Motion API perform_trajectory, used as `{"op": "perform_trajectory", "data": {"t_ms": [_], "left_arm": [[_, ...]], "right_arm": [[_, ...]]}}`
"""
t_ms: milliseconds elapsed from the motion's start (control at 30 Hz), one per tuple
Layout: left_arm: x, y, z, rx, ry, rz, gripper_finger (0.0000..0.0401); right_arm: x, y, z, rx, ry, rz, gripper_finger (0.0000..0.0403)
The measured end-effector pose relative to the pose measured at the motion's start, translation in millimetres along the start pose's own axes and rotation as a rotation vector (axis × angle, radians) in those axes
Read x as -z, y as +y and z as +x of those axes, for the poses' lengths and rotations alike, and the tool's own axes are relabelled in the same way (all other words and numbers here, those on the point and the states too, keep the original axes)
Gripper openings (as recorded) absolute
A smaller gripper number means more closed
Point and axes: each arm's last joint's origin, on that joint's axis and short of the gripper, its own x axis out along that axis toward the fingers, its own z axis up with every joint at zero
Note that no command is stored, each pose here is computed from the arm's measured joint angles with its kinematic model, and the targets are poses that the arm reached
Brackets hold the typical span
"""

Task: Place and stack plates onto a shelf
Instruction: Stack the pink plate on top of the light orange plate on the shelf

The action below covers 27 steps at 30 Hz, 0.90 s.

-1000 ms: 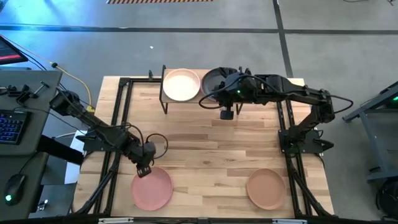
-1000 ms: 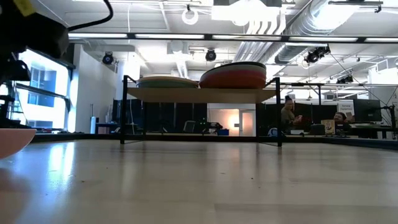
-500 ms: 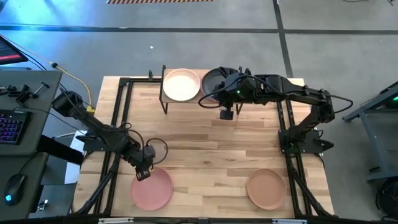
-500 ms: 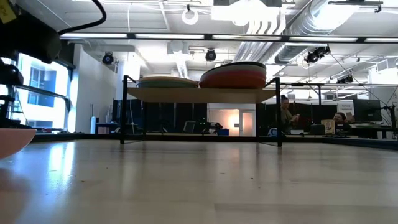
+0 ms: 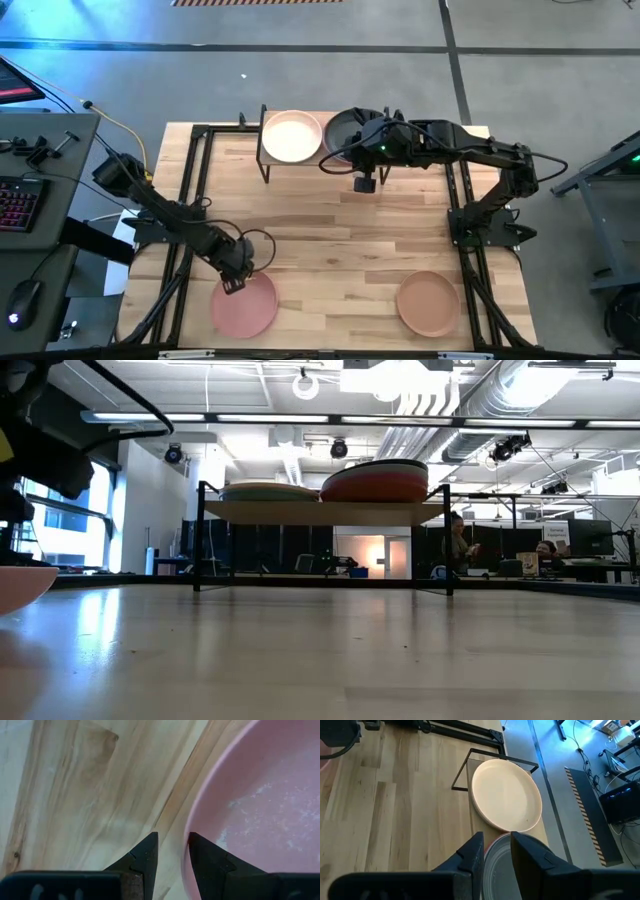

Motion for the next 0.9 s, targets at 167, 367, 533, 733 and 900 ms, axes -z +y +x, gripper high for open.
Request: {"op": "perform_trajectory", "data": {"t_ms": [167, 367, 533, 733, 900], "left_arm": [[-1, -2, 4, -0.004, 0.004, 0.013, 0.0097], [-2, -2, 3, 0.004, 0.0, 0.067, 0.0033], [-4, 0, -2, 0.025, -0.011, 0.066, 0.0009], [-14, 9, -24, 0.093, -0.096, 0.023, 0.0003], [-24, 21, -52, 0.167, -0.23, -0.045, 0.0001]], "right_arm": [[0, 0, 0, 0.0, 0.0, 0.0, 0.0083], [0, 0, 0, 0.0, 0.001, 0.0, 0.0083], [0, 0, 0, -0.001, 0.004, -0.001, 0.0083], [2, 1, 0, -0.005, 0.021, -0.008, 0.0083], [6, 1, 0, -0.019, 0.057, -0.02, 0.0083]]}}
